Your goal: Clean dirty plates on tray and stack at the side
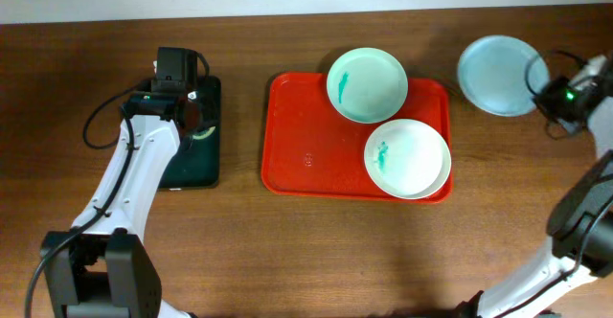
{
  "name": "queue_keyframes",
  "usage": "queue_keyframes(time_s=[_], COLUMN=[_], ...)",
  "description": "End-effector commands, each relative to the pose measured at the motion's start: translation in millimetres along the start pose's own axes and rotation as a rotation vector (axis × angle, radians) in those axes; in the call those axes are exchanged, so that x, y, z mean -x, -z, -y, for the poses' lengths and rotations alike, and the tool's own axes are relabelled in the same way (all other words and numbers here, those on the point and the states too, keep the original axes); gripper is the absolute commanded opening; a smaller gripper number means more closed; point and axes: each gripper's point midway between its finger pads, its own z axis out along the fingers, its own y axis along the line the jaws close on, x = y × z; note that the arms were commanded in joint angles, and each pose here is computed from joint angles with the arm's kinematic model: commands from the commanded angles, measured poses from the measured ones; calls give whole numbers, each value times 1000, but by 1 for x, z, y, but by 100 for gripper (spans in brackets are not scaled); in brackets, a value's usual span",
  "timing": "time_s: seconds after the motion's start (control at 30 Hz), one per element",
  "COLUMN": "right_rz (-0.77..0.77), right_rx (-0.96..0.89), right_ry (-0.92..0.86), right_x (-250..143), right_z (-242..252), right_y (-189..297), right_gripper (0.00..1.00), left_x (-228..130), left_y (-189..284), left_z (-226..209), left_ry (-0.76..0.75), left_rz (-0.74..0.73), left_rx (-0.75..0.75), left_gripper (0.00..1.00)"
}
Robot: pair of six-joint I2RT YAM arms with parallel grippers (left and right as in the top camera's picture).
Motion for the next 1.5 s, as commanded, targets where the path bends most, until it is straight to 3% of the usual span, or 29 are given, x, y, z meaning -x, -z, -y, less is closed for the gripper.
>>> queue_keyframes(time_s=[0.0,0.07,0.1,0.13,0.17,0.33,0.43,0.5,0.6,0.63,0.7,0.83,0.97,1.17,1.3,1.47], right_rz=[-52,-82,-79,-74,-68,19,-12,34,41,32,4,-55,-92,-144,-302,-517], right_rx=[-74,-82,-76,-58,-40,85,306,114,31,33,24,-2,-17,47,317,251], right_ry=[-115,-118,-111,-108,-106,11,535,712,817,829,833,834,867,861,826,795], right_x=[-10,-19,-18,-15,-9,19,-40,-73,-114,-122,-131,-147,-157,-169,-209,-271], right_z=[49,54,51,46,38,-46,-182,-218,-243,-245,-237,-221,-209,-216,-253,-243], right_y=[-21,-31,-32,-28,-18,45,27,-6,-53,-65,-84,-105,-108,-102,-71,-54], right_gripper=[4,4,20,54,66,76,79,83,81,76,75,45,44,4,4,4], left_x=[2,2,2,2,2,2,2,2,2,2,2,2,2,2,2,1], left_y=[0,0,0,0,0,0,0,0,0,0,0,0,0,0,0,-1], left_z=[-3,-3,-3,-3,-3,-3,-3,-3,-3,-3,-3,-3,-3,-3,-3,1], left_ry=[14,14,14,14,14,14,14,14,14,14,14,14,14,14,14,14], left_rz=[4,5,5,5,5,4,4,4,5,4,5,6,5,5,5,0], left_rx=[9,9,9,9,9,9,8,8,8,8,8,8,8,8,8,-10], left_gripper=[0,0,0,0,0,0,0,0,0,0,0,0,0,0,0,0])
